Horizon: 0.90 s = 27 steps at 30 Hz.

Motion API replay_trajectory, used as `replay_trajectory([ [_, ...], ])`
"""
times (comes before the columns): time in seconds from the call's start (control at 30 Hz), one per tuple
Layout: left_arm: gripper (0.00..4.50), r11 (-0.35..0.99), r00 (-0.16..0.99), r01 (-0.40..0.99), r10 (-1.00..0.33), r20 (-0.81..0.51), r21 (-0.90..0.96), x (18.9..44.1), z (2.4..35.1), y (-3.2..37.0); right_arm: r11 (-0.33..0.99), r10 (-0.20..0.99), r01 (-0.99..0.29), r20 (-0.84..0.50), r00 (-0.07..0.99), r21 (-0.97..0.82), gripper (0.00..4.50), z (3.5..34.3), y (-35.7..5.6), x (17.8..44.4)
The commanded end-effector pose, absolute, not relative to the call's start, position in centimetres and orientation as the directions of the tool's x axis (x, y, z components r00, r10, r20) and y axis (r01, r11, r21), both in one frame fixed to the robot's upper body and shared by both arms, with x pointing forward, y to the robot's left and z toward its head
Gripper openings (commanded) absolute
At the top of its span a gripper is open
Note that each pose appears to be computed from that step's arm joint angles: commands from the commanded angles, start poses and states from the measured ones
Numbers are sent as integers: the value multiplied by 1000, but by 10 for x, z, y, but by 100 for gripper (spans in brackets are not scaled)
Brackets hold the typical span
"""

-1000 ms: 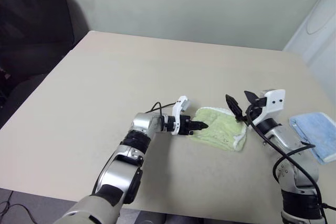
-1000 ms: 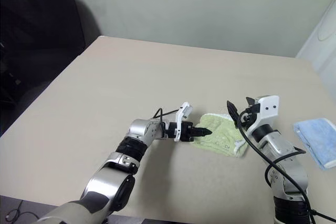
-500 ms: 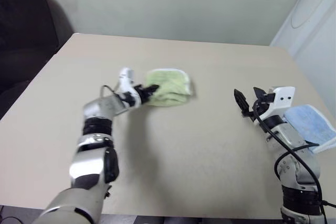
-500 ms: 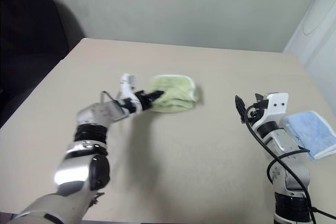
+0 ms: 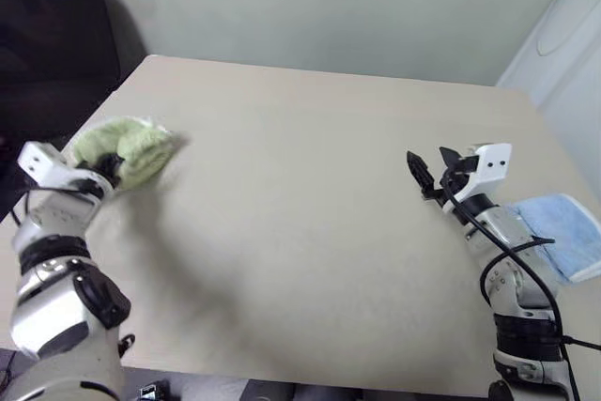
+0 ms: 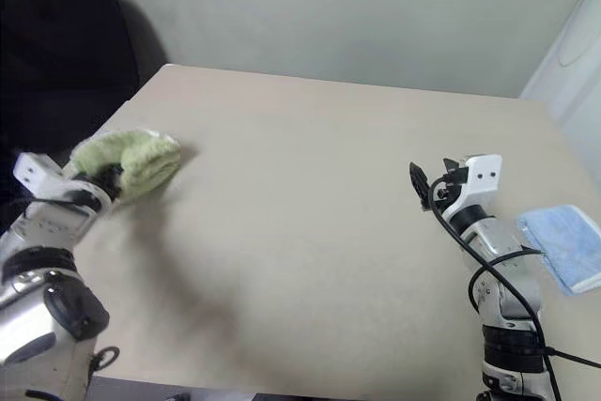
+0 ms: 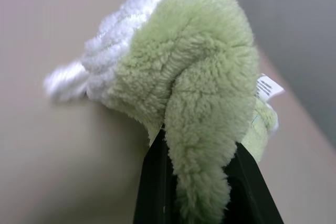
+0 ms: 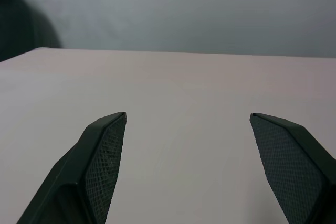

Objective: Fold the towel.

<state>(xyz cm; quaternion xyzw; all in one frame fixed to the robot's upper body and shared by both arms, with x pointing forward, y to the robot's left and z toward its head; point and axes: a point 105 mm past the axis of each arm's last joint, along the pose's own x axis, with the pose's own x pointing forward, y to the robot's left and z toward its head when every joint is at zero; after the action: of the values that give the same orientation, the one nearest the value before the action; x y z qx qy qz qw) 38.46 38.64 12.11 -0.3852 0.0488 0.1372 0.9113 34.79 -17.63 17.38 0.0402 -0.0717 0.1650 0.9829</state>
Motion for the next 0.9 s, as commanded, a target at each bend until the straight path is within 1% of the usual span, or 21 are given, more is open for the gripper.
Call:
replay_trajectory([
  [0.03, 74, 621, 961, -272, 216, -174, -735, 384, 124, 381, 930, 355, -367, 202, 913, 23, 397, 187, -171, 349],
  [0.07, 101, 614, 961, -272, 216, -174, -741, 383, 122, 379, 928, 359, -371, 201, 911, 22, 397, 187, -170, 349],
  [0.17, 202, 599, 962, -263, 218, -162, -756, 379, 121, 376, 924, 369, -381, 200, 908, 21, 397, 186, -168, 349],
  [0.27, 310, 602, 959, -272, 233, -160, -751, 375, 123, 379, 922, 375, -387, 198, 906, 25, 397, 185, -166, 349],
  [0.37, 428, 624, 954, -285, 257, -153, -728, 370, 127, 387, 920, 377, -390, 195, 905, 31, 397, 183, -164, 347],
  [0.4, 447, 632, 952, -292, 269, -150, -718, 368, 129, 391, 920, 377, -390, 193, 906, 33, 397, 182, -164, 347],
  [0.5, 447, 664, 939, -325, 309, -150, -673, 359, 133, 405, 923, 369, -383, 188, 910, 42, 397, 178, -165, 344],
  [0.63, 447, 670, 915, -384, 368, -165, -635, 341, 133, 425, 925, 361, -376, 187, 914, 50, 397, 176, -166, 341],
  [0.8, 447, 661, 840, -524, 507, -194, -537, 312, 129, 451, 926, 360, -374, 181, 915, 53, 397, 174, -167, 342],
  [0.9, 447, 632, 775, -597, 613, -153, -494, 287, 136, 469, 920, 376, -389, 166, 912, 54, 397, 172, -168, 342],
])
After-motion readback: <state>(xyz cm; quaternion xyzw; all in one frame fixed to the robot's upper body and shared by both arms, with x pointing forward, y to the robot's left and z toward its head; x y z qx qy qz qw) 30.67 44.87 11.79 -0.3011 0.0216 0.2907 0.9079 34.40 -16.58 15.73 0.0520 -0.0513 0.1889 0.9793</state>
